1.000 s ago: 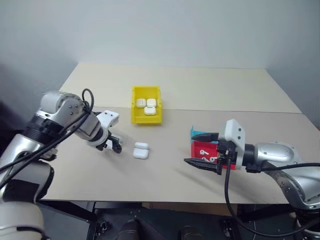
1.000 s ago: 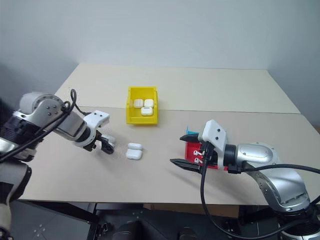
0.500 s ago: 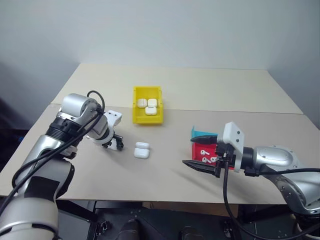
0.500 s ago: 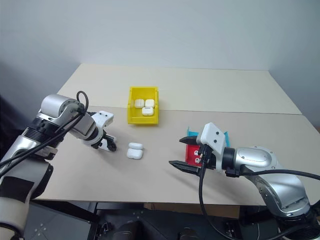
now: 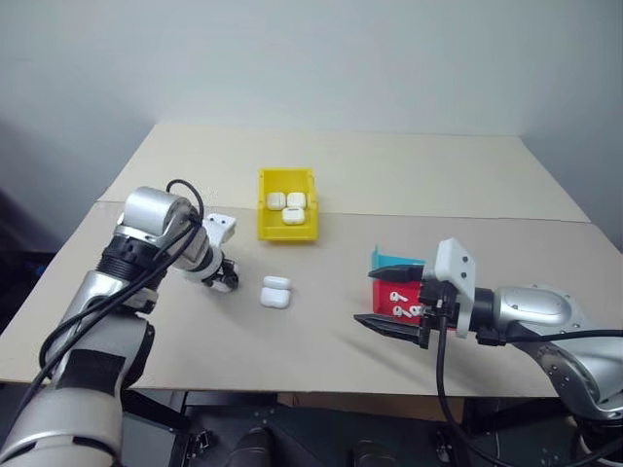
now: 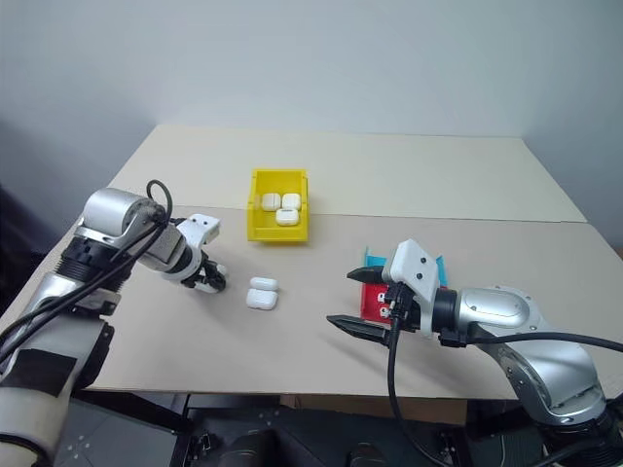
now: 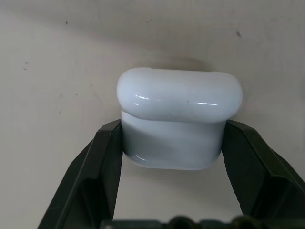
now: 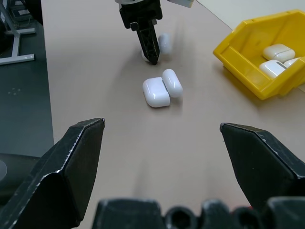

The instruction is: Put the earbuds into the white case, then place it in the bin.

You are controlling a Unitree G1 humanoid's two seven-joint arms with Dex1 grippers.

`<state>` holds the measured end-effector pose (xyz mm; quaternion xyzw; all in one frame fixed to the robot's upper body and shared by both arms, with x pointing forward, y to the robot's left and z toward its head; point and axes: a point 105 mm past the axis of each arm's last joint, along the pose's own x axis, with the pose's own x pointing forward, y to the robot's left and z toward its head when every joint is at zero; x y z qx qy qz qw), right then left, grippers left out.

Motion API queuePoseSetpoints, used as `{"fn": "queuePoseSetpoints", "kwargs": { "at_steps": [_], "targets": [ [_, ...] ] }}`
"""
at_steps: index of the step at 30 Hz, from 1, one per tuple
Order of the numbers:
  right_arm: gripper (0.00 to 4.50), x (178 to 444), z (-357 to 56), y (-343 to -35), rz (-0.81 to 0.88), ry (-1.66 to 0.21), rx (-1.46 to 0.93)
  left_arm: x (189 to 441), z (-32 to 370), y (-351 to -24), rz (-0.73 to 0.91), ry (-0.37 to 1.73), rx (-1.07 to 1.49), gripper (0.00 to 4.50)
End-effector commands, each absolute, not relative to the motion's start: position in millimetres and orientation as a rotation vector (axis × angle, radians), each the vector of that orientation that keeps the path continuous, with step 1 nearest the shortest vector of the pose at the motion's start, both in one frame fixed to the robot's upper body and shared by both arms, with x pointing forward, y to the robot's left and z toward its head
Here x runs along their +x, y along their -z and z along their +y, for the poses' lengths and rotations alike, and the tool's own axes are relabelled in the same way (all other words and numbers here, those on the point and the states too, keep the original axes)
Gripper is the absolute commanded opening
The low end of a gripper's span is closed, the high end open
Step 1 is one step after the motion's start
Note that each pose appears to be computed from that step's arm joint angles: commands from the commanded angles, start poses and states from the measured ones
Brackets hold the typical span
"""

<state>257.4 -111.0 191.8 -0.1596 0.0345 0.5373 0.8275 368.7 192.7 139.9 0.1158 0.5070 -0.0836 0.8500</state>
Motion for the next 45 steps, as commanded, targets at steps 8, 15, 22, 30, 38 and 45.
{"fn": "queuePoseSetpoints", "kwargs": {
  "at_steps": [8, 15, 22, 30, 38, 45],
  "targets": [
    [4.5, 258.8, -134.9, -207.9, 0.057, -1.074, -0.387, 332.4, 200.6, -225.3, 0.379, 0.368, 0.329, 2.81],
    [4.5, 272.7, -153.0, -216.7, 0.186, -1.084, -0.529, 305.8, 151.8, -251.7, -0.057, 0.841, 0.047, 2.81],
    [4.12, 288.4, -161.1, -202.3, 0.468, -1.132, -0.692, 284.8, 102.9, -252.1, -0.287, 1.24, 0.114, 2.81],
    [2.5, 319.1, -163.4, -159.8, 0.694, -0.983, -0.785, 267.0, 87.6, -239.1, -0.353, 1.518, 0.098, 2.81],
    [2.5, 325.9, -165.4, -143.2, 0.731, -0.926, -0.826, 260.6, 81.3, -234.8, -0.359, 1.586, 0.088, 2.81],
    [2.5, 325.7, -161.0, -136.3, 0.745, -0.951, -0.82, 256.9, 78.9, -232.6, -0.359, 1.588, 0.089, 2.81]
  ]
}}
